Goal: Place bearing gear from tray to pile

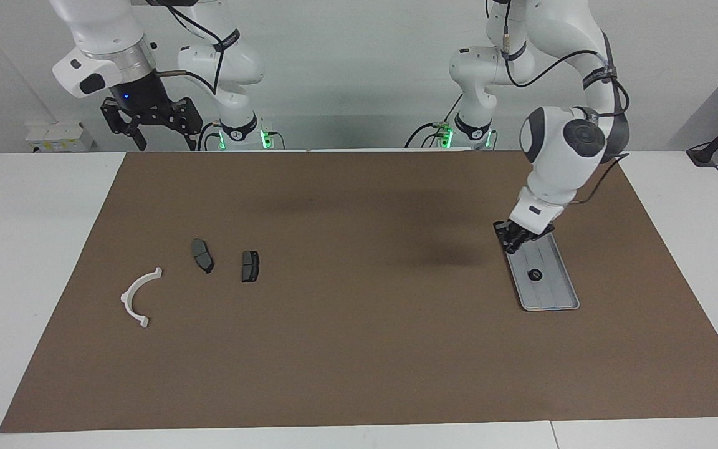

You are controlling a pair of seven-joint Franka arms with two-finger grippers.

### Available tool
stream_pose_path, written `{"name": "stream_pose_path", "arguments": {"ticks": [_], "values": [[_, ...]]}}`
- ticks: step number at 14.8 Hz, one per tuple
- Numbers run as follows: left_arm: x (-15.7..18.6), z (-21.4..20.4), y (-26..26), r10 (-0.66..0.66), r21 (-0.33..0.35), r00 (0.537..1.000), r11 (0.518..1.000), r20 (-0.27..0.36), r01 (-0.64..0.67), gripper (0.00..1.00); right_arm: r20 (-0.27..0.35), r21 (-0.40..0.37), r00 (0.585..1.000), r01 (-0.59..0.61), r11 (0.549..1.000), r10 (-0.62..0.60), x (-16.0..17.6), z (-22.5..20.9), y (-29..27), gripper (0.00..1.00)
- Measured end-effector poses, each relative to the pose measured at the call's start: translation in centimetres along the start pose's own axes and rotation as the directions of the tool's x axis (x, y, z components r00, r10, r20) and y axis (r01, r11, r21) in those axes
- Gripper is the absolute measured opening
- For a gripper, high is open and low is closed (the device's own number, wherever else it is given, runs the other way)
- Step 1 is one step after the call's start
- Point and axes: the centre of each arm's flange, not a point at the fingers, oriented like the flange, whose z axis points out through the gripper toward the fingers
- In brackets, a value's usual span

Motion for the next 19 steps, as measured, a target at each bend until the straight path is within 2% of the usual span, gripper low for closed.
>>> {"name": "stream_pose_path", "arguments": {"ticks": [5,9,15,19], "values": [[-5.2,1.6,14.0,-0.045,-0.017,0.999,0.999,-0.013,0.045,0.23,0.02,-0.002,1.0,0.016,1.0,-0.016,-0.3,0.7,0.7,1.0],[-8.9,5.4,20.6,-0.074,-0.032,0.997,0.997,-0.017,0.074,0.23,0.004,-0.001,1.0,0.022,1.0,-0.022,0.7,4.5,0.9,1.0],[-9.5,10.0,23.3,-0.084,-0.059,0.996,0.995,-0.03,0.082,0.23,-0.039,0.005,0.999,0.017,1.0,-0.016,2.6,16.6,1.1,1.0],[-9.1,11.5,23.3,-0.088,-0.065,0.995,0.994,-0.034,0.086,0.23,-0.056,0.027,0.996,-0.064,0.998,0.066,5.2,22.9,-0.2,1.0]]}}
